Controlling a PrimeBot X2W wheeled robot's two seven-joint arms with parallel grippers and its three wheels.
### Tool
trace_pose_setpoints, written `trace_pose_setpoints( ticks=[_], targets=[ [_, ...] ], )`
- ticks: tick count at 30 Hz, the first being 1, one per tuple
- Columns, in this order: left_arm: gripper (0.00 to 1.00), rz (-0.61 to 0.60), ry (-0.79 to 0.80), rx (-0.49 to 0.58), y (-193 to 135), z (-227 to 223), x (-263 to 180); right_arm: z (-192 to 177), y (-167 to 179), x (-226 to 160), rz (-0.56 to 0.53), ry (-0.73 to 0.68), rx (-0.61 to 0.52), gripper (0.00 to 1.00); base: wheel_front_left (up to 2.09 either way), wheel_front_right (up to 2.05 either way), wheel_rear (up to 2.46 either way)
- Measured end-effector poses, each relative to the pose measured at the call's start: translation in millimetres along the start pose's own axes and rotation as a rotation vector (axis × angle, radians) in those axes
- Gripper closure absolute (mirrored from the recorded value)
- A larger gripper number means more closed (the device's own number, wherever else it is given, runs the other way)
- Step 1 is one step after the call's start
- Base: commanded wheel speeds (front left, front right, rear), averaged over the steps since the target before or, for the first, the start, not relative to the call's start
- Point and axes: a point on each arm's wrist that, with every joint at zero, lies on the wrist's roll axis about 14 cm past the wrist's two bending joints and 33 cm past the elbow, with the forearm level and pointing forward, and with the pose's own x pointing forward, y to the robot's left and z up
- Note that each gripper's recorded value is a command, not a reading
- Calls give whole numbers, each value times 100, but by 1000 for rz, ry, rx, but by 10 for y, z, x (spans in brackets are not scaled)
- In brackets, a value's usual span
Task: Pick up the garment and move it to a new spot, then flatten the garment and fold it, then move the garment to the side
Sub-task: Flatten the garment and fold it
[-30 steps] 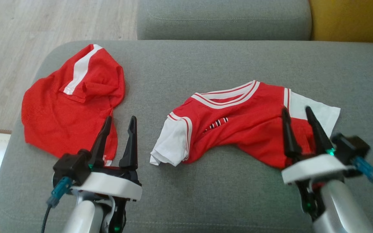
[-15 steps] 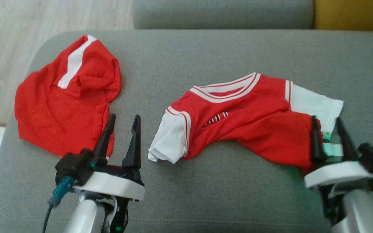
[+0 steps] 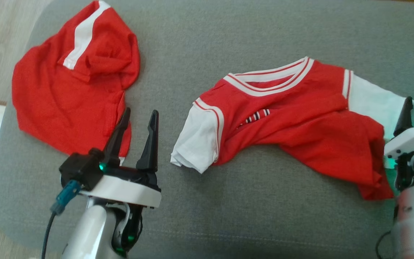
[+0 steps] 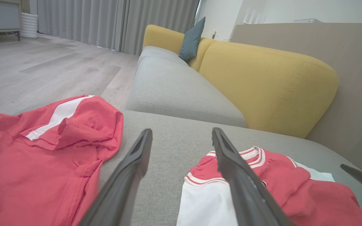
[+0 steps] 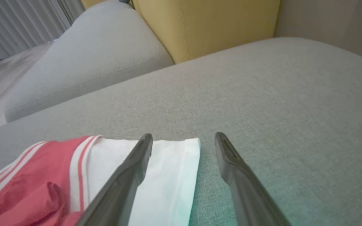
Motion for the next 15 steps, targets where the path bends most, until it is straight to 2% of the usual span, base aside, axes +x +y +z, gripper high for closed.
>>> trace_pose_setpoints(
  ticks=[12, 13, 14, 15],
  targets=[
    [0, 22, 24, 3, 125, -99, 81, -494, 39, 251, -59, 217, 55, 0, 0, 0, 0],
    [0, 23, 26, 3, 130, -105, 84, -502, 51, 268, -59, 223, 61, 62, 0, 0, 0],
    [0, 24, 27, 3, 135, -111, 86, -490, 66, 291, -57, 223, 62, 62, 0, 0, 0],
    [0, 25, 29, 3, 139, -116, 87, -466, 88, 314, -52, 216, 52, 100, 0, 0, 0]
  ],
)
